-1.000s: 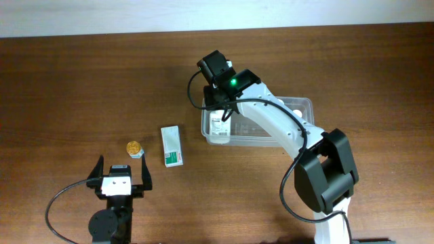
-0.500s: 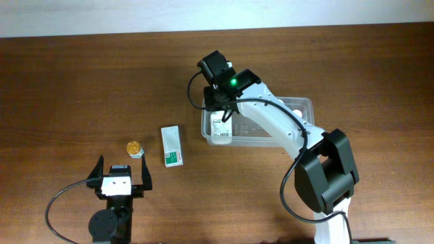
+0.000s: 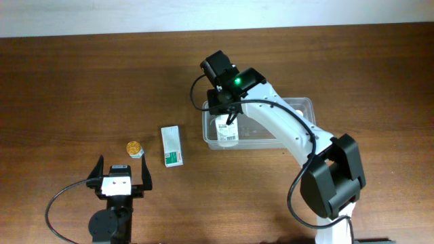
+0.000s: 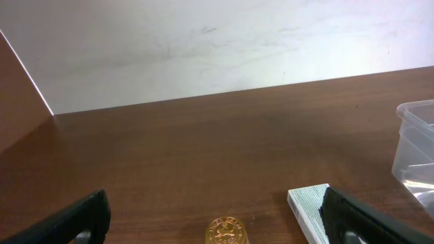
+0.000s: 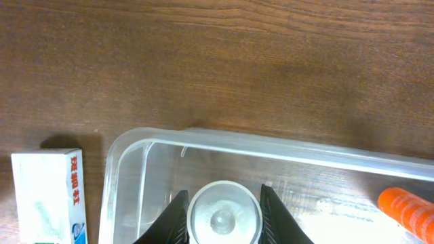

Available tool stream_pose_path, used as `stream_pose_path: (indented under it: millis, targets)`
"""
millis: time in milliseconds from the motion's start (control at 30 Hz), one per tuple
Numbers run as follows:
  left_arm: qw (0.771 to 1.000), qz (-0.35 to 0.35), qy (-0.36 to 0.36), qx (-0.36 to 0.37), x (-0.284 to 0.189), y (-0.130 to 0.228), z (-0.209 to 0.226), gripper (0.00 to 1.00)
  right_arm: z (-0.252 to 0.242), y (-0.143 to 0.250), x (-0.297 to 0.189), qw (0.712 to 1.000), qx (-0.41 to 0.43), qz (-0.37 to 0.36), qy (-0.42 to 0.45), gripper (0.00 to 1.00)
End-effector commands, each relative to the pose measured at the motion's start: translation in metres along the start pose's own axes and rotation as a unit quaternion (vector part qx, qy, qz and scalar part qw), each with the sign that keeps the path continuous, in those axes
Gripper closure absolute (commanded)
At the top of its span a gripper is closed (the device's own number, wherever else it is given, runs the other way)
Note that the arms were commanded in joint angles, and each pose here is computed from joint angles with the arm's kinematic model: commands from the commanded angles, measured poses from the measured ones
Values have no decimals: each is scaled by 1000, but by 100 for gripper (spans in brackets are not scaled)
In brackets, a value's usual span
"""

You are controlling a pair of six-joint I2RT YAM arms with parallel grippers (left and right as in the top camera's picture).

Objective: Pack container

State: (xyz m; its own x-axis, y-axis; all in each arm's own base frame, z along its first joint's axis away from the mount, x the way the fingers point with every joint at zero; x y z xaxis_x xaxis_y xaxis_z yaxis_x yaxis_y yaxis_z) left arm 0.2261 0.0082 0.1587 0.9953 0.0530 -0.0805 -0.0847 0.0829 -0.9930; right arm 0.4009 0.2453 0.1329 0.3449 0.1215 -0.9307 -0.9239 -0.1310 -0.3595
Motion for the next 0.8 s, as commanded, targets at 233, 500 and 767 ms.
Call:
stream_pose_path:
  millis: [233,500,767]
  targets:
    - [1000,-2,3,6,0,0,-1,1,-3,3,-50,1000,-5,-10,-7,77]
    - [1000,-1,3,6,0,0,-1,1,-10,22,-59,999,-8,32,3,76]
    - [1000,-2,3,6,0,0,-1,1,-11,36,-61,998,-9,65,2,77]
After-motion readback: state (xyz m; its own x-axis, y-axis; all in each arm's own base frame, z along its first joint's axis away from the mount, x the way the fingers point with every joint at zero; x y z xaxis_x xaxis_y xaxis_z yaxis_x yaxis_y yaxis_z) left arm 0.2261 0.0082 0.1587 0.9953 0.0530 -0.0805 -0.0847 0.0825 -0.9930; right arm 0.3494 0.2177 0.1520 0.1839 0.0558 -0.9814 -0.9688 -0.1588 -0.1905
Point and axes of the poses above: each gripper's point midway between its finger pads, its own x axis out along the fingers, its own z axis along the line the jaws close on, y = z × x, the point moved 2 cm from there along -x, back along the fingers, and after that the axes turned 3 degrees about -x, right-handed, at the moved point
